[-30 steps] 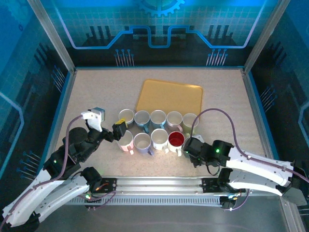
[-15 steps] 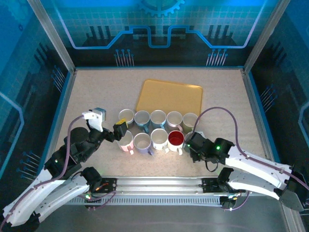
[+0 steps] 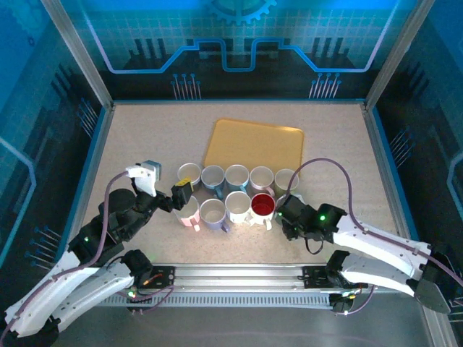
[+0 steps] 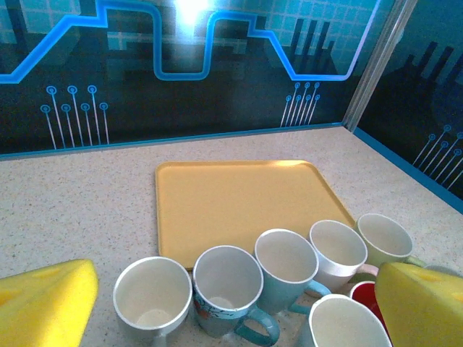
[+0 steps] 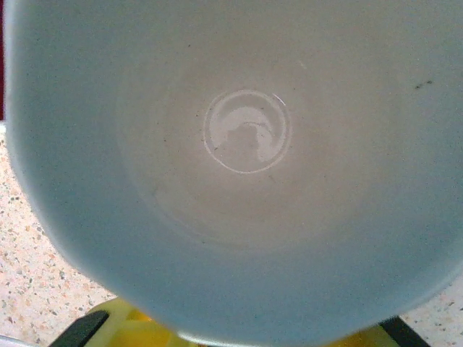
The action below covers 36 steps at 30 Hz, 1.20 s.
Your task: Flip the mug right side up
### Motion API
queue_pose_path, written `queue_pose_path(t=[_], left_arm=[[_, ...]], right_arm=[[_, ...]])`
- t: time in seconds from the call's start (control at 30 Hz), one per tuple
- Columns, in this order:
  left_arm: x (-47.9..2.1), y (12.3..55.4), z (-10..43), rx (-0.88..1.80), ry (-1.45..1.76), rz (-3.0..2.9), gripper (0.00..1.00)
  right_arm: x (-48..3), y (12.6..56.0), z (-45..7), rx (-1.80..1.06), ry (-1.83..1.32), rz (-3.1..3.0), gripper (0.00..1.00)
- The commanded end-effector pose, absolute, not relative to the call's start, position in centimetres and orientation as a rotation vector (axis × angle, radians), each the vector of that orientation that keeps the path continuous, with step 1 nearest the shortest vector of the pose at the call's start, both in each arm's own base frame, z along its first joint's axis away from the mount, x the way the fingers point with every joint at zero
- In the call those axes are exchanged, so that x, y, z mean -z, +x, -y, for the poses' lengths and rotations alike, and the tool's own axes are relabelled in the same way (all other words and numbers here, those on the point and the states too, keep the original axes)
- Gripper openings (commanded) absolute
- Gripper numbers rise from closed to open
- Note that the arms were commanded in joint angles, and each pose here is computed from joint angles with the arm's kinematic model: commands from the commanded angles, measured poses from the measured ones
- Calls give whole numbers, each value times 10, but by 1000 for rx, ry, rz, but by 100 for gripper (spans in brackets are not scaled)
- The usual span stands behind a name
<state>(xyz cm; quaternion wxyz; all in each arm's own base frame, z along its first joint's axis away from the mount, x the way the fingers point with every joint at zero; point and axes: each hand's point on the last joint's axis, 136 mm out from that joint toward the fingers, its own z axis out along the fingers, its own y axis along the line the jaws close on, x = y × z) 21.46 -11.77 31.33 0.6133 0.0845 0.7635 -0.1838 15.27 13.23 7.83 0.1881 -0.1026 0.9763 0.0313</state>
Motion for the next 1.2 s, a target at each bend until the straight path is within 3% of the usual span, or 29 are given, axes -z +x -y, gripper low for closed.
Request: queue_pose_path(t=[0.0, 0.37, 0.53, 0.6, 0.83, 1.0, 1.17], left_arm=[[-313, 216, 121, 426, 217, -1747, 99], [-311, 217, 124, 433, 230, -1752, 99], [-303, 223, 125, 404, 233, -1769, 99], [-296, 228, 124, 378, 224, -1794, 99], [-280, 241, 139, 365, 273, -1820, 99], [-262, 264, 95, 197, -65, -1813, 99], [-278, 285, 76, 121, -51, -1625, 99]], right_arm=[[-79, 153, -137, -121, -291, -2750, 30], [-94, 148, -136, -118, -301, -2742, 52], [-123, 143, -136, -189, -311, -2718, 80], [-138, 141, -140, -262, -324, -2686, 100], [-220, 178, -154, -264, -359, -2469, 100], [-257, 221, -169, -232, -352, -2300, 100], [-295, 266, -182, -293, -349, -2025, 100]])
